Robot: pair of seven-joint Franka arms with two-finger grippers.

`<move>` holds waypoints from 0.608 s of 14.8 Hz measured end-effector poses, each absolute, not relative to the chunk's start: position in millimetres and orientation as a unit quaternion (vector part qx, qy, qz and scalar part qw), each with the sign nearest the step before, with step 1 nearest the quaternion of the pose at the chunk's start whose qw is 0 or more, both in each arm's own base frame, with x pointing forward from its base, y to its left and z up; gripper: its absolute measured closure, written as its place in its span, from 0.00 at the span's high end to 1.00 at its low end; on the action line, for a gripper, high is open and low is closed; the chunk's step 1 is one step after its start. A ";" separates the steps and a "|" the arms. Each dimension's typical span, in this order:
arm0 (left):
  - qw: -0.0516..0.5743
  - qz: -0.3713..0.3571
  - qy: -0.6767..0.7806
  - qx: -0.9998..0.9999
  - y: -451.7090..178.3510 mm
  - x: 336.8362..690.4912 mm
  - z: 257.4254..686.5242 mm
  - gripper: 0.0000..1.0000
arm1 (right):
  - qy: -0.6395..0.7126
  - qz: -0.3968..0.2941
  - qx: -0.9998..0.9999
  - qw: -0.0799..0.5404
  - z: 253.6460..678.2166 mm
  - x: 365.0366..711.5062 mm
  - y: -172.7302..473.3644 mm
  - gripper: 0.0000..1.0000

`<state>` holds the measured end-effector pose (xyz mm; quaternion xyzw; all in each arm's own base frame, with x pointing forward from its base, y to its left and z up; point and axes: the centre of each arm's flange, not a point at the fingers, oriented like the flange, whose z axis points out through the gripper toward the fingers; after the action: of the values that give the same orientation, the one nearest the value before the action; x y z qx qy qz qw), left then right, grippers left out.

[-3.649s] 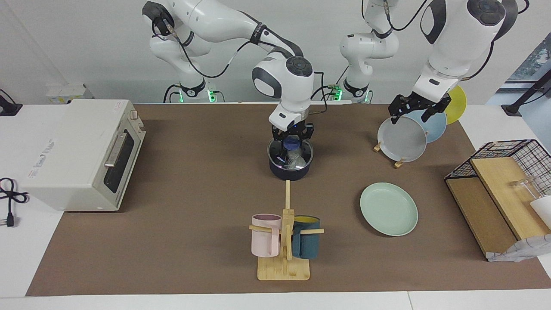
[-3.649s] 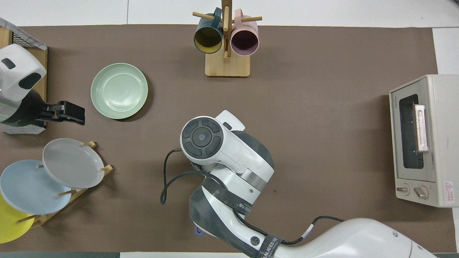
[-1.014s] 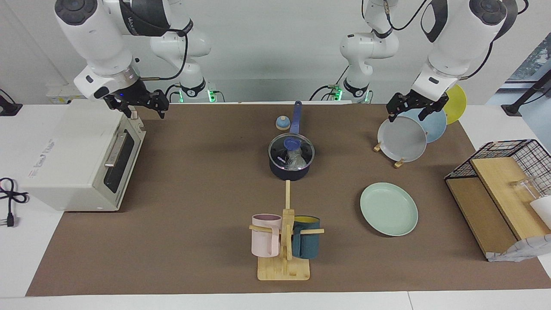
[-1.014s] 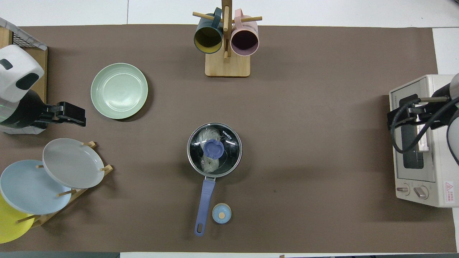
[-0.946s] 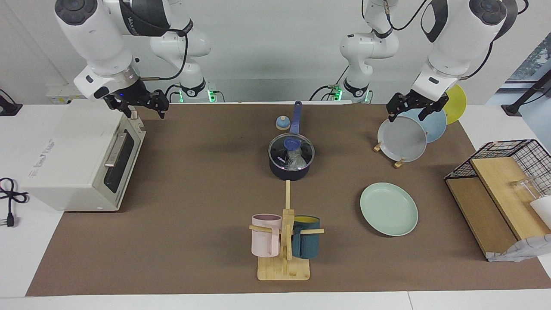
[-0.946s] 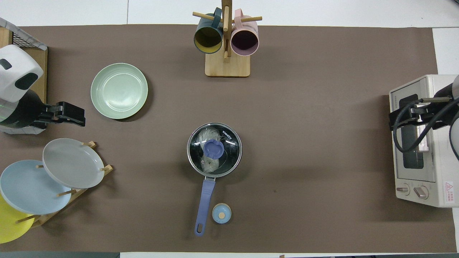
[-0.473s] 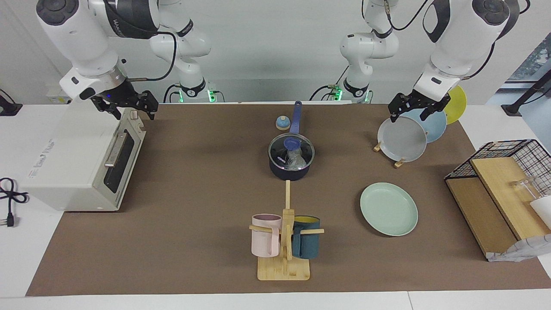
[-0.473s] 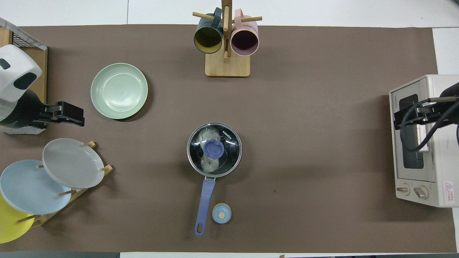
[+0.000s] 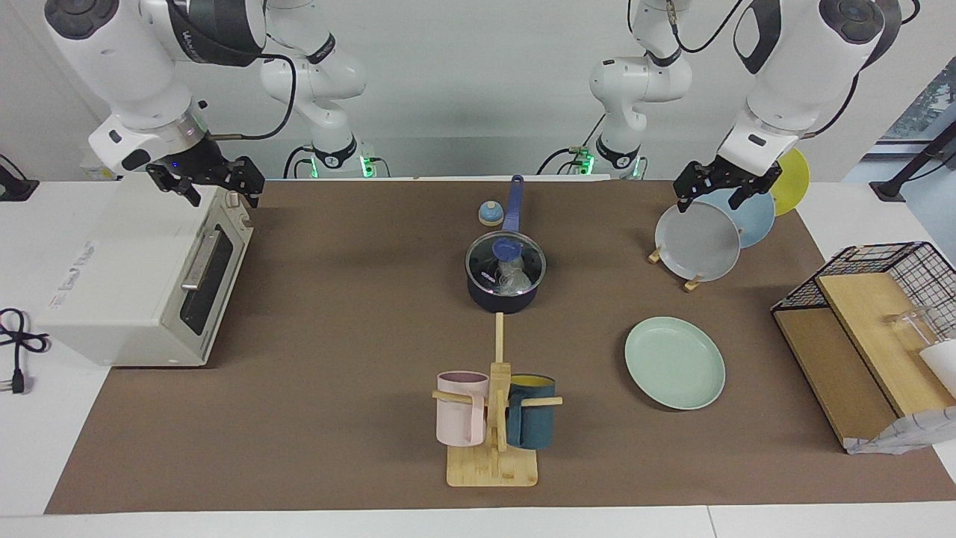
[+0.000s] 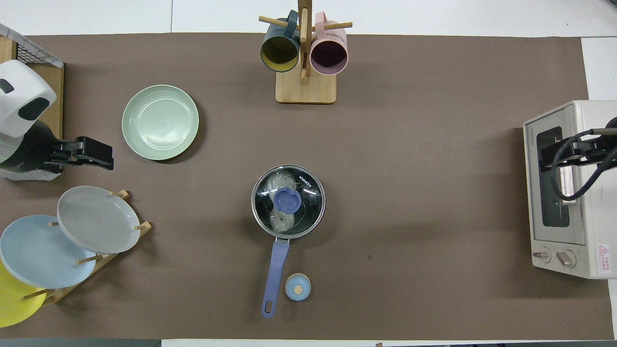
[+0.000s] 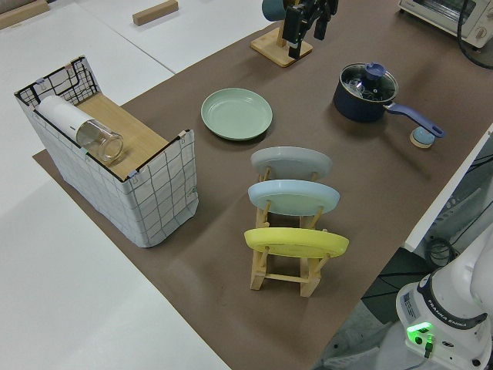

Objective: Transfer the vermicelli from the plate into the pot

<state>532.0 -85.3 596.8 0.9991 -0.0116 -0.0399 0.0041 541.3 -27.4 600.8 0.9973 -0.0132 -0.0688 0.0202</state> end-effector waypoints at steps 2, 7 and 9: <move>0.004 -0.040 -0.012 0.999 -85.3 532.0 596.8 1.00 | -0.014 -0.067 0.997 0.020 602.8 541.4 -28.1 1.00; 0.004 -0.040 -0.012 0.999 -85.3 532.0 596.8 1.00 | -0.013 -0.066 0.998 0.020 603.6 541.6 -27.6 1.00; 0.004 -0.040 -0.012 0.999 -85.3 532.0 596.8 1.00 | -0.007 -0.056 0.998 0.021 605.3 544.1 -21.6 1.00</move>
<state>532.0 -85.3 596.8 0.9991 -0.0116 -0.0399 0.0041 544.1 -21.6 605.3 0.9982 -0.0070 -0.0555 0.0207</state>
